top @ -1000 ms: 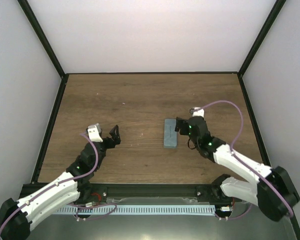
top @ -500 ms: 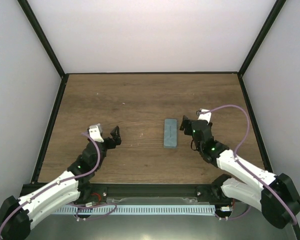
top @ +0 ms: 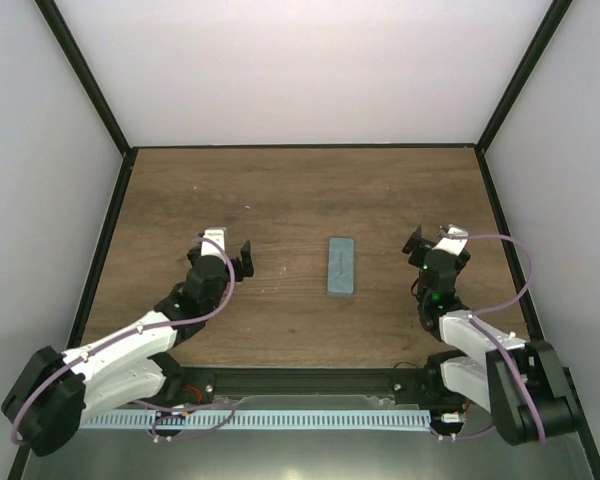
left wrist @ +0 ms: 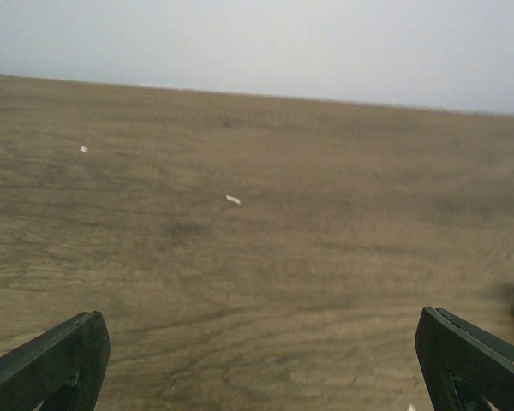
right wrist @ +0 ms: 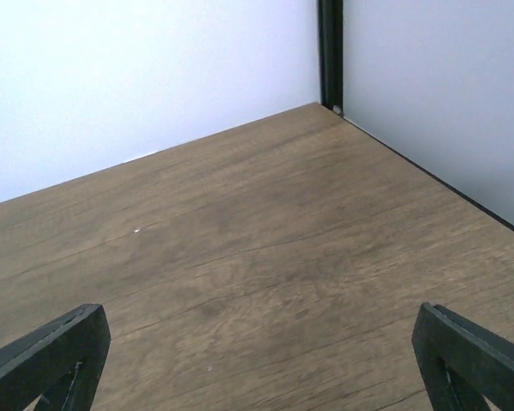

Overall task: Organize the sunglasses
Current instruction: Reset both arms

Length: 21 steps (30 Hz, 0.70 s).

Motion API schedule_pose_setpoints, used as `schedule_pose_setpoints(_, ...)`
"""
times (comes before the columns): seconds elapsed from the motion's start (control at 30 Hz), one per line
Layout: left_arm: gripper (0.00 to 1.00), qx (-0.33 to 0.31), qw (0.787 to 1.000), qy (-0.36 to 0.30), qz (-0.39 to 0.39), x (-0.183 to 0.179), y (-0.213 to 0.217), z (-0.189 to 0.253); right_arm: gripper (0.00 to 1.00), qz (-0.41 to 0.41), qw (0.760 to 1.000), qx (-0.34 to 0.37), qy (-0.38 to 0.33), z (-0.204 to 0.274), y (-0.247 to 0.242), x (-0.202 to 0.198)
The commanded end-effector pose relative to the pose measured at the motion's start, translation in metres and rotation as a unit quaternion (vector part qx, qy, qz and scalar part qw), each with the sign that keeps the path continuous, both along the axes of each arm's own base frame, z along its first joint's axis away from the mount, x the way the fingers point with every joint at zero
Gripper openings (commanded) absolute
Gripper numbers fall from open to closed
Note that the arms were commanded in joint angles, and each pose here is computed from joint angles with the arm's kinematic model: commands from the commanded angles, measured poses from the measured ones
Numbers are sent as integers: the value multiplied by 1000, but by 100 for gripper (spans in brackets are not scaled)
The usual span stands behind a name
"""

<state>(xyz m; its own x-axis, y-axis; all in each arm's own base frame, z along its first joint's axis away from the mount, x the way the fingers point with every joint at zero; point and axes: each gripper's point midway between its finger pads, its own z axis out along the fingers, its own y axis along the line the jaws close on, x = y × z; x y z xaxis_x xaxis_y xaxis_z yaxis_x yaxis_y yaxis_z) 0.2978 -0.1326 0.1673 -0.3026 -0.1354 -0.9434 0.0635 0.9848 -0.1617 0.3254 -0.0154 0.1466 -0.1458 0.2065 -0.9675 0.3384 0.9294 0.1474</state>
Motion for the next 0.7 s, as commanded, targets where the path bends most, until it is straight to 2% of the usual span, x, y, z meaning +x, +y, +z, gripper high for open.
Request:
schedule_pose_setpoints(0.0,100,16,995,0,-96,2,-21,-4,100,10,997,33,-65,11,-14,11)
schedule_pose_setpoints(0.07,100,-2,994,1,-107,1,-23,-2,100,24,997,37,-68,8,-15,14)
schedule_pose_setpoints(0.13,100,-6,997,1,-79,3,-12,-1,100,45,994,25,-101,17,-10,12)
schedule_pose_setpoints(0.2,100,-6,997,-4,-71,2,-6,2,100,62,994,15,-87,15,-7,21)
schedule_pose_setpoints(0.33,100,-4,989,-49,-142,-3,-21,21,100,60,994,-22,-86,19,-9,30)
schedule_pose_setpoints(0.43,100,19,988,-74,-135,4,-18,33,100,53,992,-34,-113,19,-13,29)
schedule_pose_setpoints(0.5,100,55,987,-86,-126,15,-12,36,100,68,994,-34,-77,10,-8,44)
schedule_pose_setpoints(0.67,100,114,990,-60,-55,58,23,25,100,71,994,-37,-68,7,-7,48)
